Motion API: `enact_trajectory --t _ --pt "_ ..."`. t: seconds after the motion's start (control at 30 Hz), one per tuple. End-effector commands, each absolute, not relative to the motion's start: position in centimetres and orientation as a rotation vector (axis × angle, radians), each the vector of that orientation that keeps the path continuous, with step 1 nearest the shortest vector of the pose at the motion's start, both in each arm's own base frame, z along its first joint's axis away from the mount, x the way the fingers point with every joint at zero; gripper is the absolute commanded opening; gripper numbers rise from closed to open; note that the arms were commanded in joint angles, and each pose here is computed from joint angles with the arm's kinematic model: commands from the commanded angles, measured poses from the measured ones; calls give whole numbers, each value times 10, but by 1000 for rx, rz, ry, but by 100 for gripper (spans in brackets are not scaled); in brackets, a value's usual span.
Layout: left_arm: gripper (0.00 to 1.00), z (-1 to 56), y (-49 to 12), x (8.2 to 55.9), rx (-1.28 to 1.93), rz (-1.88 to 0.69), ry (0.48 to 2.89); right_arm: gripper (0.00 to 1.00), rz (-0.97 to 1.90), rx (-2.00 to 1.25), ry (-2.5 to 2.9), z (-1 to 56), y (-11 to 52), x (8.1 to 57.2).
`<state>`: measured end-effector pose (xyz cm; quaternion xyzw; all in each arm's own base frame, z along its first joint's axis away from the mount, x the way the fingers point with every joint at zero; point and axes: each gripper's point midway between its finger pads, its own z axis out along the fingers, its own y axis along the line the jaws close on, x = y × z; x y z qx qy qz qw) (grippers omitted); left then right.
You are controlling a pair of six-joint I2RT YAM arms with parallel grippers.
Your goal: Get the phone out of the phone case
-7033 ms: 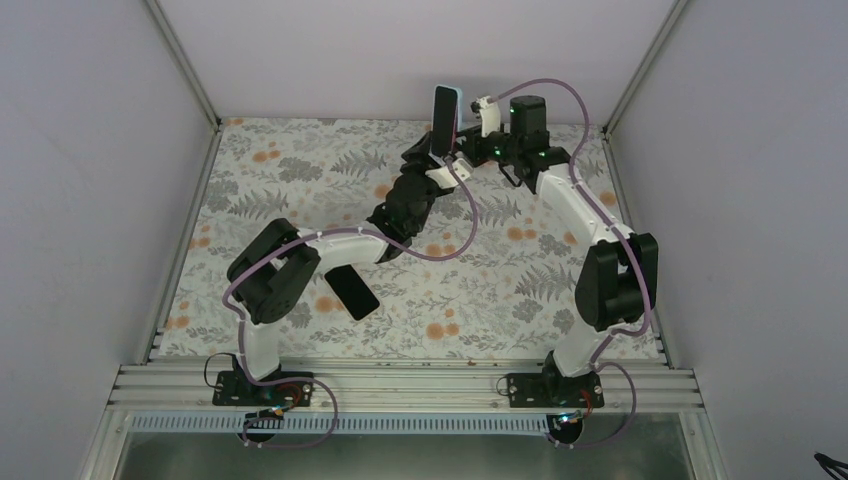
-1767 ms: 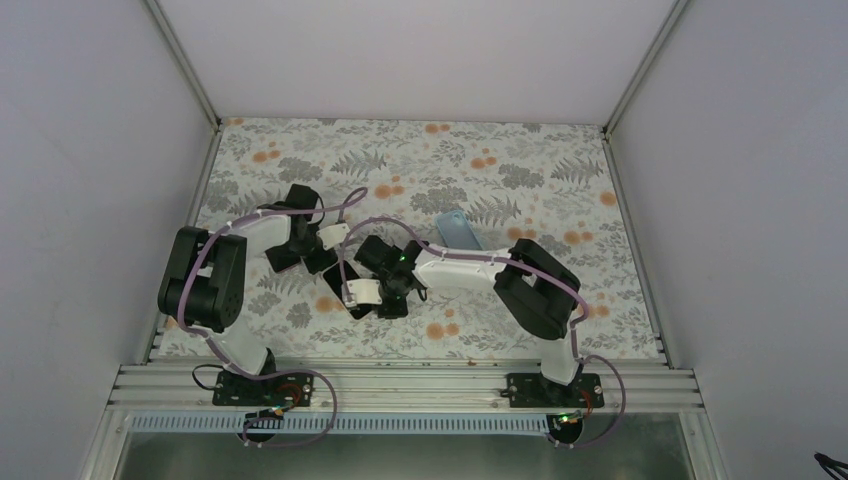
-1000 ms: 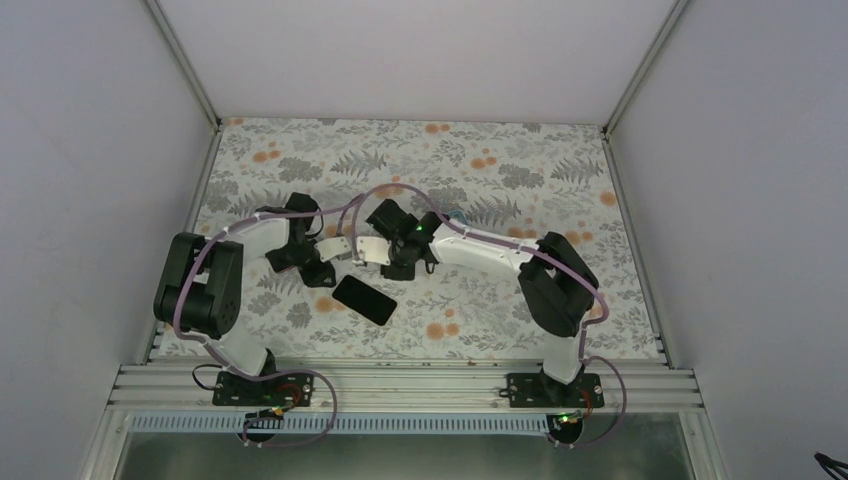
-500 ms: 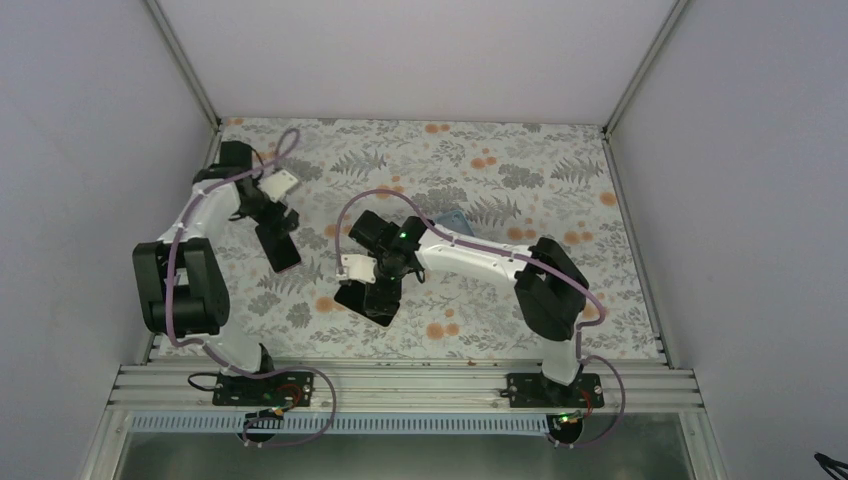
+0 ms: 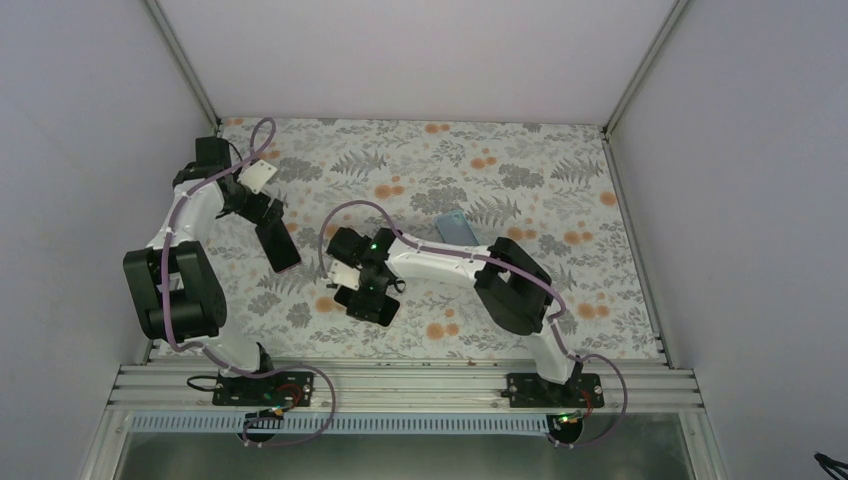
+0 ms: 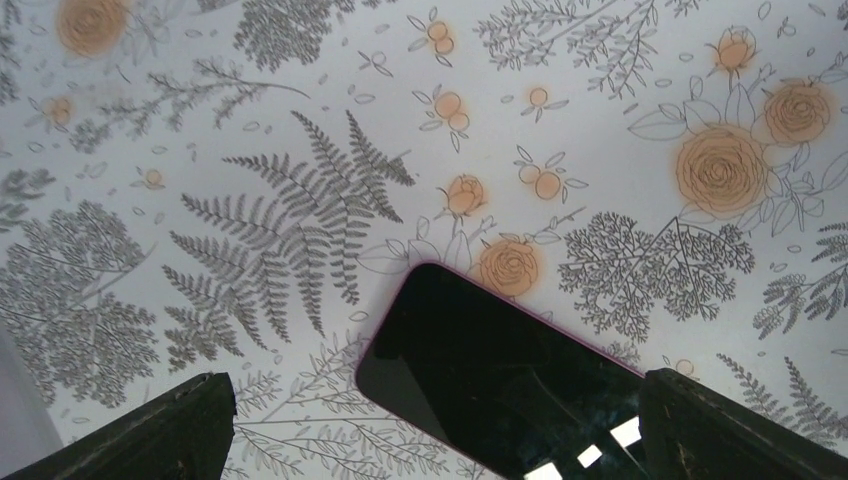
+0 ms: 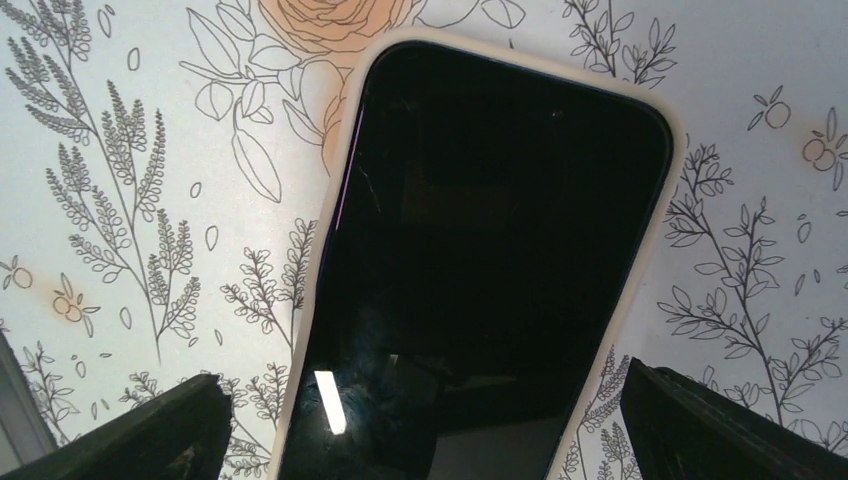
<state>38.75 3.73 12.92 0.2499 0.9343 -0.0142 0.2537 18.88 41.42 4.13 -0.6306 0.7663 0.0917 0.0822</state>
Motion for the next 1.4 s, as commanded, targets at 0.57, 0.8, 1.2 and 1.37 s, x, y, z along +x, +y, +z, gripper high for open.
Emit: enact_trajectory --t 0.57,0.8,1.2,1.37 --pt "100 128 43 384 608 -58 2517 100 287 -1877 2374 18 412 174" --pt "100 124 43 383 592 -70 2517 100 63 -1860 2382 -11 394 195" --pt "100 159 -19 372 620 -517 2341 60 -53 -1844 2300 -10 370 215" --pt "100 166 -47 360 633 -797 2287 56 -74 -1753 2207 26 377 235"
